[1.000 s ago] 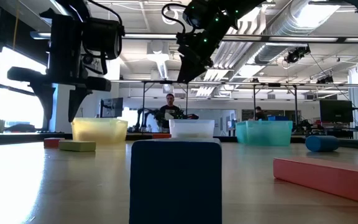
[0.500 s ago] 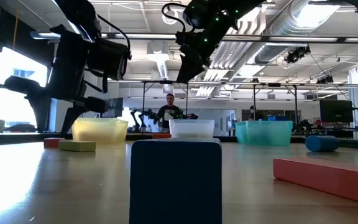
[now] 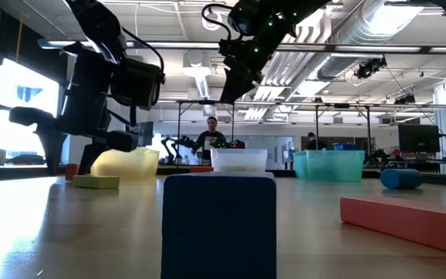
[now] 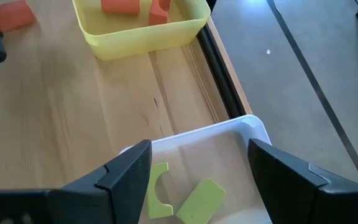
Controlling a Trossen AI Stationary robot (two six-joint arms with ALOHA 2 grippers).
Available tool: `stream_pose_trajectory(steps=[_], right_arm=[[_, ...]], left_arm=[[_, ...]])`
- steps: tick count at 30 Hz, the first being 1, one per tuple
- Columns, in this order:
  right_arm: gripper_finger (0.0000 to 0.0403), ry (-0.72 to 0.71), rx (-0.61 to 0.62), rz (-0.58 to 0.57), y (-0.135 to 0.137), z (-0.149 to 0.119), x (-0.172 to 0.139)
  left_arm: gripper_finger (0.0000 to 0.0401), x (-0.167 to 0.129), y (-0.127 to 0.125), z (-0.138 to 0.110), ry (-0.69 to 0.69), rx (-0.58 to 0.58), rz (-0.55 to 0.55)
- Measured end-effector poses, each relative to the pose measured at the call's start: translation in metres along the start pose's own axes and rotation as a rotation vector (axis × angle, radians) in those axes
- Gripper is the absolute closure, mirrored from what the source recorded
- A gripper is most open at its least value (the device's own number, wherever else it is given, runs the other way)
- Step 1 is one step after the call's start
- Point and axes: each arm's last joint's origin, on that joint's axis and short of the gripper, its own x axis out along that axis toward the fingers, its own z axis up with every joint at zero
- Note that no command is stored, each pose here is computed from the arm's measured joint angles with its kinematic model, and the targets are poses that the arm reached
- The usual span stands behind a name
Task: Sort & place blocks by color
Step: Put the orange block into the yellow bin
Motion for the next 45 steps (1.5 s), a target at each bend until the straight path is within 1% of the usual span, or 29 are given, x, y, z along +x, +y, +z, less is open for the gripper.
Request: stream_pose_trajectory(steps=[2, 6, 9, 13, 18, 20, 21, 24, 26, 29, 32, 35, 38, 41, 45], right_arm=[[0.0149, -0.006, 0.001, -0.002, 0.000, 0.001, 0.000], [0.0149, -0.016, 0.018, -0.004, 0.000, 0.002, 0.000], [0.0149, -0.017, 0.038, -0.004, 0.000, 0.002, 0.000], [0.0149, -0.017, 0.046, -0.004, 0.000, 0.002, 0.000], [0.0149, -0.010, 0.072, -0.024, -0.001, 0.001, 0.000], [0.0149, 0.004, 0.072, -0.022, 0.000, 0.000, 0.000], [0.0149, 0.016, 0.074, -0.020, 0.000, -0.001, -0.001], [0.0149, 0.051, 0.137, -0.023, 0.000, -0.004, -0.006], [0.0149, 0.068, 0.178, -0.028, 0.000, -0.005, -0.012], [0.0149, 0.081, 0.240, -0.028, 0.001, -0.006, -0.020], [0.0149, 0.082, 0.290, -0.029, 0.004, -0.005, -0.027], [0.0149, 0.068, 0.333, -0.021, 0.011, -0.003, -0.033], [0.0149, 0.063, 0.364, -0.007, 0.019, -0.001, -0.037], [0.0149, 0.060, 0.394, 0.008, 0.029, 0.001, -0.041], [0.0149, 0.066, 0.428, 0.027, 0.043, 0.003, -0.043]], left_arm=[[0.0208, 0.000, 0.001, 0.002, -0.020, -0.001, -0.005], [0.0209, 0.002, 0.001, 0.011, -0.044, 0.033, 0.007], [0.0224, 0.004, 0.000, 0.015, -0.084, 0.057, 0.010], [0.0269, 0.005, -0.001, 0.019, -0.112, 0.114, 0.002], [0.0346, 0.005, -0.004, 0.019, -0.123, 0.241, -0.014], [0.0369, 0.003, -0.003, 0.018, -0.126, 0.293, -0.021], [0.0370, 0.002, -0.003, 0.018, -0.128, 0.318, -0.026], [0.0370, -0.004, -0.001, 0.016, -0.145, 0.375, -0.059], [0.0370, -0.014, 0.000, 0.016, -0.161, 0.386, -0.130], [0.0370, -0.029, 0.007, 0.017, -0.191, 0.411, -0.205], [0.0366, -0.048, 0.011, 0.023, -0.253, 0.411, -0.339], [0.0365, -0.066, 0.017, 0.033, -0.356, 0.391, -0.453], [0.0365, -0.080, 0.024, 0.047, -0.474, 0.367, -0.520], [0.0364, -0.089, 0.030, 0.061, -0.578, 0.362, -0.538], [0.0363, -0.090, 0.034, 0.081, -0.647, 0.393, -0.506]])
